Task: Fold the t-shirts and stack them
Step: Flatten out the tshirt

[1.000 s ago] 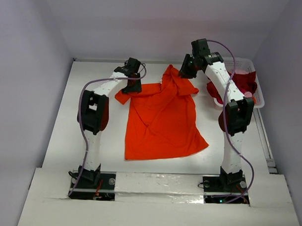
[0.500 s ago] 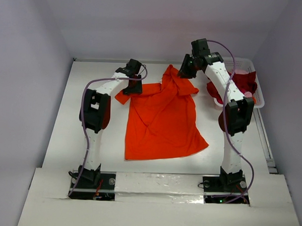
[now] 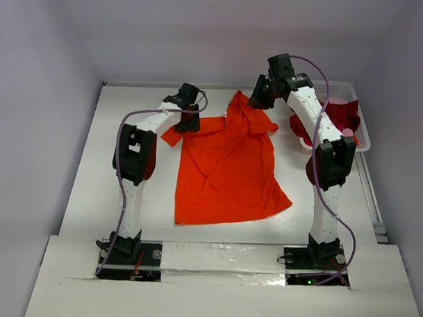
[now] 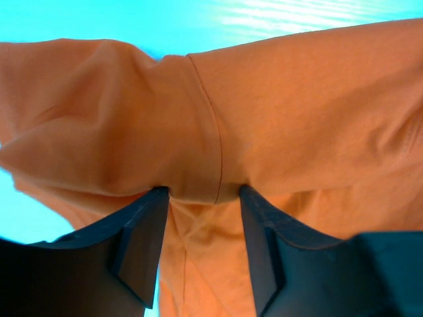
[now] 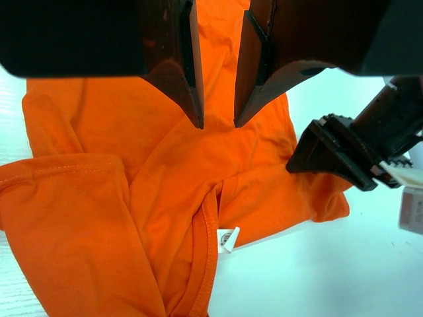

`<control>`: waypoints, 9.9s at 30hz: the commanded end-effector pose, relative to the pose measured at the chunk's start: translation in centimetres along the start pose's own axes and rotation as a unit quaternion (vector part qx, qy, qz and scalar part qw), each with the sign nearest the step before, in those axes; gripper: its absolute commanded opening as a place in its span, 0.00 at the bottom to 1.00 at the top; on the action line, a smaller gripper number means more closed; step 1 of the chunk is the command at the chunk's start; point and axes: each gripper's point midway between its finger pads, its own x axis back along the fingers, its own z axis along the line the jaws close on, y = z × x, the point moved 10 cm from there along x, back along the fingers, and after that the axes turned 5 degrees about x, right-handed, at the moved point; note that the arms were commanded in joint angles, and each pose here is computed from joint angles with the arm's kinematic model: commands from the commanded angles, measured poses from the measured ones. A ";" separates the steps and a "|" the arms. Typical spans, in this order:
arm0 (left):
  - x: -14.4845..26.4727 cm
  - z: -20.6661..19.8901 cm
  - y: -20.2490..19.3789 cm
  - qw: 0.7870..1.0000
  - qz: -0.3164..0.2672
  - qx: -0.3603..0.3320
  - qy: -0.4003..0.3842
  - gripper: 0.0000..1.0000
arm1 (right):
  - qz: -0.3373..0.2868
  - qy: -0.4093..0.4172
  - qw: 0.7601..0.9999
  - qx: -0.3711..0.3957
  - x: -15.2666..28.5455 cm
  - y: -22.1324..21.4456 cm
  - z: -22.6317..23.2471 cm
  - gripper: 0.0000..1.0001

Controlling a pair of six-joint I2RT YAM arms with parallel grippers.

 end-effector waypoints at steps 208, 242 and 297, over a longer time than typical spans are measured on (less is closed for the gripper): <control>4.2 -2.8 6.3 0.982 -0.008 0.103 -0.158 0.35 | -0.125 -0.046 0.989 0.064 4.8 -3.9 5.3 0.52; -0.3 -2.1 2.0 0.998 0.039 0.030 0.033 0.34 | -0.129 -0.020 0.991 0.028 5.5 -3.2 3.8 0.51; 2.4 -4.1 3.8 0.998 -0.037 0.009 0.048 0.15 | -0.121 0.014 0.992 0.016 4.8 -3.3 3.9 0.50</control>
